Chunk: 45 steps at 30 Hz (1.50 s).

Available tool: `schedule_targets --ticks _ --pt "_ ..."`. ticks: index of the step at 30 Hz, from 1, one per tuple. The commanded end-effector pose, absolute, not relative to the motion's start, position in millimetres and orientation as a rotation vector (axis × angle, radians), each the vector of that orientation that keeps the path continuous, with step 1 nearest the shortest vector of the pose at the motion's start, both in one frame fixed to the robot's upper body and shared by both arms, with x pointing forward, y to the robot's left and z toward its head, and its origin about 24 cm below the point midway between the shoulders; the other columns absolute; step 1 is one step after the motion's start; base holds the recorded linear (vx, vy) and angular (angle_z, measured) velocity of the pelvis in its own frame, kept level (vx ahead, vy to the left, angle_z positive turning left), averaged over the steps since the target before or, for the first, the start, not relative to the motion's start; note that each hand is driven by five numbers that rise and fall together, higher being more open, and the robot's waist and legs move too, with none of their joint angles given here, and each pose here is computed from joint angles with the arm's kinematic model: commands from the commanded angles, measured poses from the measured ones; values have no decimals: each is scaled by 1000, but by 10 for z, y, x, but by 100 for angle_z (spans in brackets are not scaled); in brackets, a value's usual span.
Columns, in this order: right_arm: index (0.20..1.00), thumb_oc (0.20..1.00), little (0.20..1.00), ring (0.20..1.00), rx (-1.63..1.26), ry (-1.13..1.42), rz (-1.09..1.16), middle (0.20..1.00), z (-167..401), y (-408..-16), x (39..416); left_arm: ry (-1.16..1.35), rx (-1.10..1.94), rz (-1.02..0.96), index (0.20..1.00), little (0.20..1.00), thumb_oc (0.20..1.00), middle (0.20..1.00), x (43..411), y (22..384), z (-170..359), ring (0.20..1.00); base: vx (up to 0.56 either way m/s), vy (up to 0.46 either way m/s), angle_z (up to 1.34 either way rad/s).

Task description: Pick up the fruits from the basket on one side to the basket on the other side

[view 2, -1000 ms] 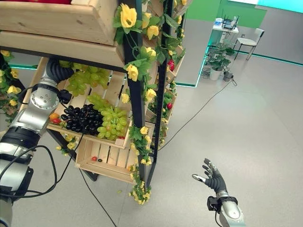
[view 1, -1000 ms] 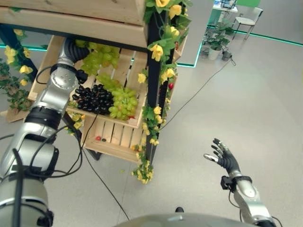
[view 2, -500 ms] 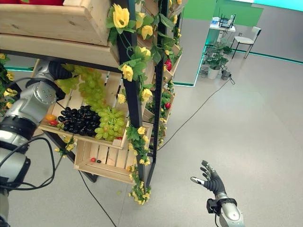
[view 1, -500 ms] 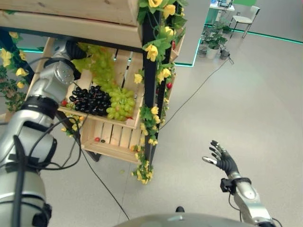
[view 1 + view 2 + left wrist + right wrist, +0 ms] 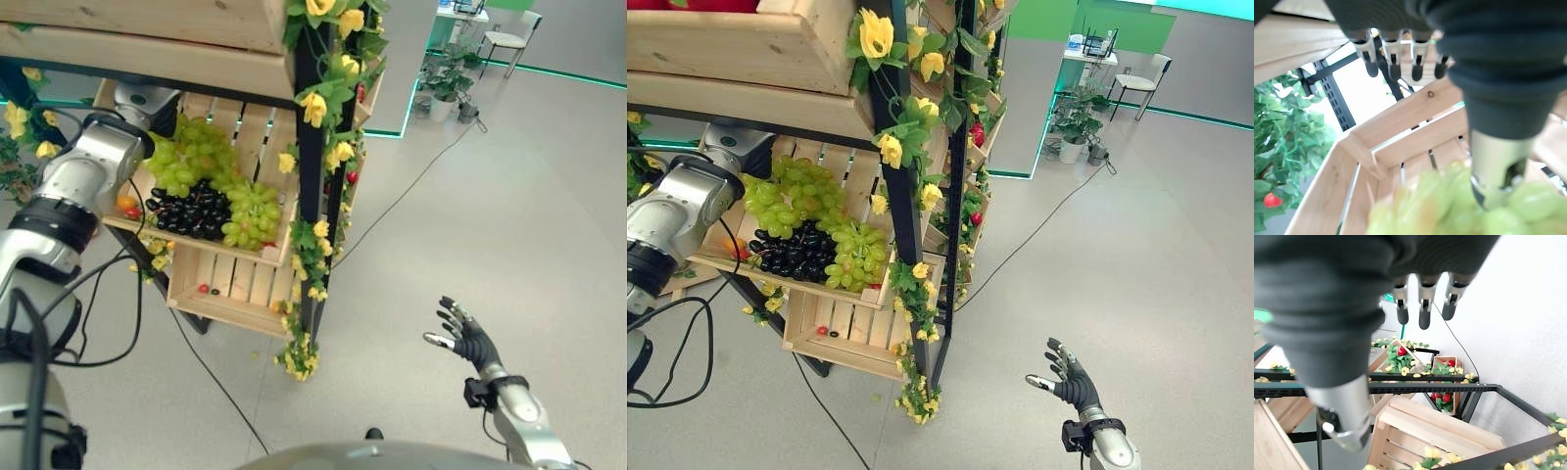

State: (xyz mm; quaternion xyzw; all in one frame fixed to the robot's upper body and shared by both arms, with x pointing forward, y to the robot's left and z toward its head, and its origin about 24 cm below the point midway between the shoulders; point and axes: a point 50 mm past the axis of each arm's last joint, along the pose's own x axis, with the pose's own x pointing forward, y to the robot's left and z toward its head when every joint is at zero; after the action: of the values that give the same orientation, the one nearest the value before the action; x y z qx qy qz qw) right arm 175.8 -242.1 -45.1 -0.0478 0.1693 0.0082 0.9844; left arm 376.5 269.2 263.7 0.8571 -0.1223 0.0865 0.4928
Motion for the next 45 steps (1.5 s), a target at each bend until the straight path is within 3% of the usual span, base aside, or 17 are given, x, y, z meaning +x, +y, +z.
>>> schedule_targets --ticks 1,17,24,28,34,39,45 --pt "1000 1000 1000 1000 -152 163 1 1000 -115 -2569 1958 -312 2038 431 1000 1000 1000 1000 3626 2943 3097 1000 0 0 0" --pt "1000 1000 1000 1000 -126 177 -48 1000 -177 -2543 1955 -517 1519 504 1000 1000 1000 1000 3375 2924 2893 1000 -16 -7 4" --pt "1000 1000 1000 1000 -105 175 -109 1000 -192 -2594 1920 -504 1295 426 1000 1000 1000 1000 2842 2973 2094 1000 -20 -27 7" --pt "1000 1000 1000 1000 -74 153 -175 1000 -179 -2648 1909 -444 1065 401 1000 1000 1000 1000 2326 2935 1493 1000 -41 -45 11" --pt "1000 1000 1000 1000 -74 133 -207 1000 -148 -2699 1890 -471 935 366 1000 1000 1000 1000 2114 2773 1352 1000 -35 -37 10" --pt "1000 1000 1000 1000 -43 100 -248 1000 -119 -2699 1896 -450 396 290 1000 1000 1000 1000 1981 2604 1070 1000 -22 -68 19" --pt "1000 1000 1000 1000 -38 31 -282 1000 -1 -2742 1957 -392 235 170 1000 1000 1000 1000 1955 2519 920 1000 -144 -107 22"
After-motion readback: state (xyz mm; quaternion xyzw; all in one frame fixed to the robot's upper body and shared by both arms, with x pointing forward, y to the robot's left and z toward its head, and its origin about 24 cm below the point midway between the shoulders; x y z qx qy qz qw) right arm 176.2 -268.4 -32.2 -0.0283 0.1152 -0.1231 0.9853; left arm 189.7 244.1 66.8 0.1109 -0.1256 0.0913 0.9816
